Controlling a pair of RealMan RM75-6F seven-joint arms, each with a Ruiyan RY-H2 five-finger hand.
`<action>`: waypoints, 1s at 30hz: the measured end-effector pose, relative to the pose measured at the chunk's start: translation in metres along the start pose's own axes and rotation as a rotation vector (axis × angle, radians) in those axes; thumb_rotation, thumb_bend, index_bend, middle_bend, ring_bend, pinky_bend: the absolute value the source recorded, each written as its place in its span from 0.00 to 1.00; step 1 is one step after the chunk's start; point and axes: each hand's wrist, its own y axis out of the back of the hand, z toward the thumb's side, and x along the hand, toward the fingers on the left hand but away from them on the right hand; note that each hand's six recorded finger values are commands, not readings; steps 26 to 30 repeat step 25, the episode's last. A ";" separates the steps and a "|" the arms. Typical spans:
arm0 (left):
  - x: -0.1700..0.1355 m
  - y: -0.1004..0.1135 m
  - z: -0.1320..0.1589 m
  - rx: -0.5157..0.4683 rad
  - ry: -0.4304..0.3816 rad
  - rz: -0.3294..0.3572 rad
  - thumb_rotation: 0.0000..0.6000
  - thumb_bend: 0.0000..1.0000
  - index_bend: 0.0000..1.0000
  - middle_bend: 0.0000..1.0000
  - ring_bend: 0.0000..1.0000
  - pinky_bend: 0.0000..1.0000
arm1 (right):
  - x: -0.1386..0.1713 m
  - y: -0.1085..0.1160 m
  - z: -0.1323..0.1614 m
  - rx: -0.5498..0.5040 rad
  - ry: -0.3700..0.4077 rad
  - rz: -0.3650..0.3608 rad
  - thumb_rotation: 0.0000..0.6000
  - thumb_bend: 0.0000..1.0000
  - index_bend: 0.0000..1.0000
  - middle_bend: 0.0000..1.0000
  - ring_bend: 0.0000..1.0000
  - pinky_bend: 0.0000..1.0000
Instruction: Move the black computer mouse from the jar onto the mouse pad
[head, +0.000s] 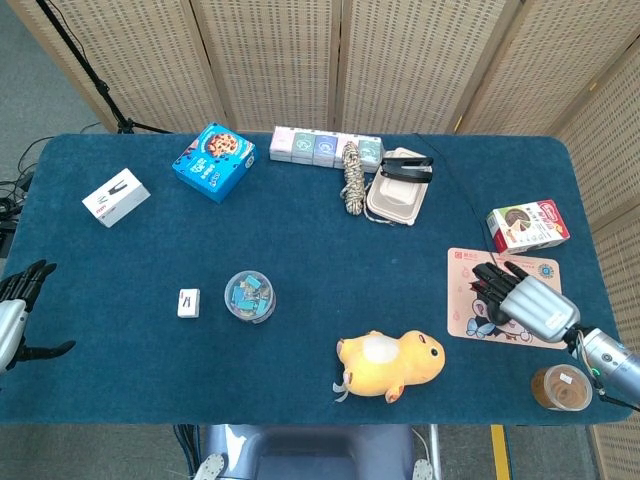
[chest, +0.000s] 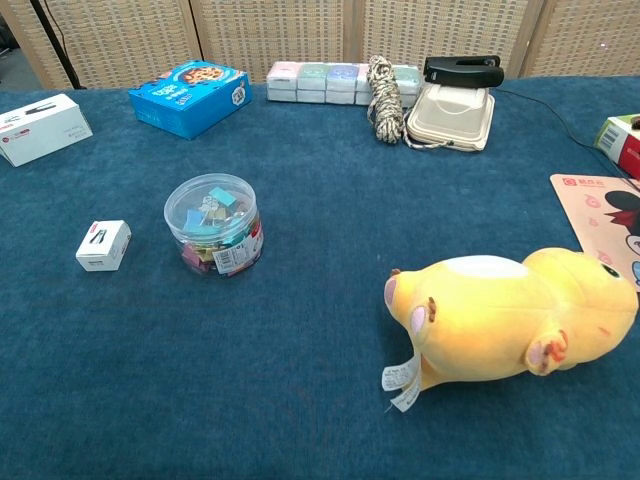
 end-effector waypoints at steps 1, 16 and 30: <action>-0.001 0.000 0.000 0.002 -0.003 0.001 1.00 0.00 0.00 0.00 0.00 0.00 | 0.002 0.004 -0.001 -0.009 -0.018 -0.012 1.00 0.06 0.01 0.00 0.00 0.02; -0.018 0.006 -0.018 0.011 -0.007 0.059 1.00 0.00 0.00 0.00 0.00 0.00 | 0.068 0.033 0.020 -0.470 -0.525 -0.095 1.00 0.00 0.00 0.00 0.00 0.00; -0.024 0.007 -0.017 0.010 -0.028 0.082 1.00 0.00 0.00 0.00 0.00 0.00 | 0.099 0.029 0.034 -0.599 -0.753 -0.254 1.00 0.00 0.00 0.00 0.00 0.00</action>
